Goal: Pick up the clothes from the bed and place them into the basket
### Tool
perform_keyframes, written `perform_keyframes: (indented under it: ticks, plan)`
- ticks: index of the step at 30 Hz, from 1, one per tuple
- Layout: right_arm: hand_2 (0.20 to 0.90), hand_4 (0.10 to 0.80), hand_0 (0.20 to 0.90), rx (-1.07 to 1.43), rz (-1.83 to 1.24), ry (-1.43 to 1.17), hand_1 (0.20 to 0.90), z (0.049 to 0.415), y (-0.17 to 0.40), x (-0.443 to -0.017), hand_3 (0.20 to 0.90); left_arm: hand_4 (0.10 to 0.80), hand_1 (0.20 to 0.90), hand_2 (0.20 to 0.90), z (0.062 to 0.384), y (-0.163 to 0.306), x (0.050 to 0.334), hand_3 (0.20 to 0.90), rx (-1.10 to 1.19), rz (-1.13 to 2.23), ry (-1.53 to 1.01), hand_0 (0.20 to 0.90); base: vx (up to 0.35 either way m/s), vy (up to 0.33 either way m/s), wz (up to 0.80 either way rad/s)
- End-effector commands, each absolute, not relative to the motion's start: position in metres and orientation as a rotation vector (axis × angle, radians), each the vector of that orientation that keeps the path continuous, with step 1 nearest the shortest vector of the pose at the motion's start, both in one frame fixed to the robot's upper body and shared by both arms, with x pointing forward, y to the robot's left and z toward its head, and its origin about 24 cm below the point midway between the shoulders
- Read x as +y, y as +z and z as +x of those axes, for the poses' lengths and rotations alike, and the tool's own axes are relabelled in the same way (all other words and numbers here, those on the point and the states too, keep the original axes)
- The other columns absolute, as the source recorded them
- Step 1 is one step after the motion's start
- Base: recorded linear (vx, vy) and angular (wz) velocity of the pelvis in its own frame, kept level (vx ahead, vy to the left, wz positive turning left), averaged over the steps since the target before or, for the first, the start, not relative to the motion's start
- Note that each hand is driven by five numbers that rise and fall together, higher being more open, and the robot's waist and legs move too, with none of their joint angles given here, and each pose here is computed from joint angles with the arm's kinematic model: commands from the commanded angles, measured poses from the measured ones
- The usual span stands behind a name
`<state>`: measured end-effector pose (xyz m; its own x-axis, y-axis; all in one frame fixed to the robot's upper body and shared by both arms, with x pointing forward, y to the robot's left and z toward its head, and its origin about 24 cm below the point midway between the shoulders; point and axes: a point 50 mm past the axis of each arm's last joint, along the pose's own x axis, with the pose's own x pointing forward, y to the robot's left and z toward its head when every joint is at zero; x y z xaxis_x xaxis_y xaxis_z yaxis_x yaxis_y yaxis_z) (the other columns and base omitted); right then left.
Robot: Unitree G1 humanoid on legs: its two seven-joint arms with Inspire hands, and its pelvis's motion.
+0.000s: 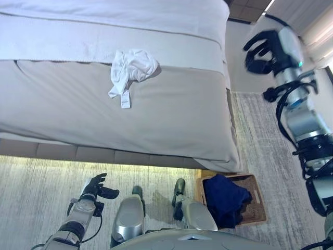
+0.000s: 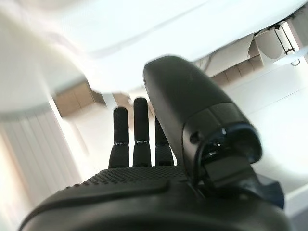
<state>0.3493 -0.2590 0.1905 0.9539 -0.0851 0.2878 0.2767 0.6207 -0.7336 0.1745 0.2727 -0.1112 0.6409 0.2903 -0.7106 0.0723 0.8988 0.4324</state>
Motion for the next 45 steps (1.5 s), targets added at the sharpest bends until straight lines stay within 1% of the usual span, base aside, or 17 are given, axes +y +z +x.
perform_keyframes:
  ticks: [1,3,5,7,10,13,16,18,22,28,31,37,41,45]
  plan:
    - [0.9,0.8,0.9,-0.336,-0.659,-0.175,0.9,0.346,0.199,-0.244,0.9,0.8,0.9,0.9,0.176,-0.112,0.254,0.9,0.78,0.348,0.117,0.9,0.006,0.034,-0.09]
    - [0.9,0.8,0.9,-0.271,-0.502,-0.134,0.9,0.341,0.162,-0.231,0.9,0.8,0.9,0.9,0.186,-0.105,0.251,0.9,0.72,0.241,0.188,0.9,-0.005,0.041,-0.18]
    - [0.9,0.8,0.9,-0.205,-0.389,-0.089,0.9,0.329,0.124,-0.219,0.9,0.8,0.9,0.9,0.188,-0.101,0.255,0.9,0.686,0.189,0.256,0.9,-0.007,0.018,-0.34]
    - [0.9,0.8,0.9,-0.154,-0.283,-0.056,0.9,0.317,0.104,-0.211,0.9,0.8,0.9,0.9,0.187,-0.1,0.259,0.9,0.681,0.208,0.29,0.9,-0.011,-0.006,-0.27]
    - [0.9,0.8,0.9,-0.021,-0.119,0.043,0.9,0.288,0.053,-0.192,0.9,0.8,0.9,0.9,0.185,-0.097,0.269,0.9,0.682,0.235,0.35,0.9,0.007,0.005,-0.29]
    - [0.9,0.8,0.9,0.084,0.069,0.095,0.9,0.263,0.022,-0.18,0.9,0.8,0.9,0.9,0.183,-0.093,0.276,0.9,0.658,0.216,0.389,0.9,0.066,0.002,-0.39]
    - [0.9,0.8,0.9,0.158,0.194,0.079,0.9,0.242,-0.005,-0.17,0.9,0.8,0.9,0.9,0.192,-0.08,0.28,0.9,0.564,0.182,0.428,0.9,0.102,-0.009,-0.3]
    - [0.9,0.8,0.9,0.19,0.173,0.067,0.9,0.236,-0.013,-0.168,0.9,0.8,0.9,0.9,0.2,-0.072,0.28,0.9,0.518,0.167,0.437,0.9,0.086,-0.006,-0.28]
    - [0.9,0.8,0.9,0.254,0.099,0.122,0.9,0.231,-0.025,-0.16,0.9,0.8,0.9,0.9,0.215,-0.059,0.277,0.9,0.45,0.138,0.406,0.9,0.089,-0.045,-0.12]
    - [0.9,0.8,0.9,0.245,0.006,0.19,0.9,0.238,-0.025,-0.155,0.9,0.8,0.9,0.9,0.219,-0.062,0.261,0.9,0.453,0.122,0.338,0.9,0.107,-0.105,-0.07]
    - [0.9,0.8,0.9,0.261,-0.025,0.179,0.9,0.238,-0.026,-0.159,0.9,0.8,0.9,0.9,0.217,-0.067,0.254,0.9,0.463,0.13,0.334,0.9,0.259,-0.231,0.06]
    - [0.9,0.8,0.9,0.326,-0.099,0.139,0.9,0.227,-0.039,-0.169,0.9,0.8,0.9,0.9,0.217,-0.068,0.252,0.9,0.451,0.094,0.343,0.9,0.223,-0.243,0.26]
    - [0.9,0.8,0.9,0.306,-0.163,0.128,0.9,0.233,-0.036,-0.175,0.9,0.8,0.9,0.9,0.225,-0.06,0.255,0.9,0.392,0.093,0.358,0.9,0.088,-0.218,0.11]
    - [0.9,0.8,0.9,0.312,-0.157,0.072,0.9,0.238,-0.037,-0.181,0.9,0.8,0.9,0.9,0.228,-0.052,0.26,0.9,0.342,0.112,0.365,0.9,0.119,-0.08,-0.17]
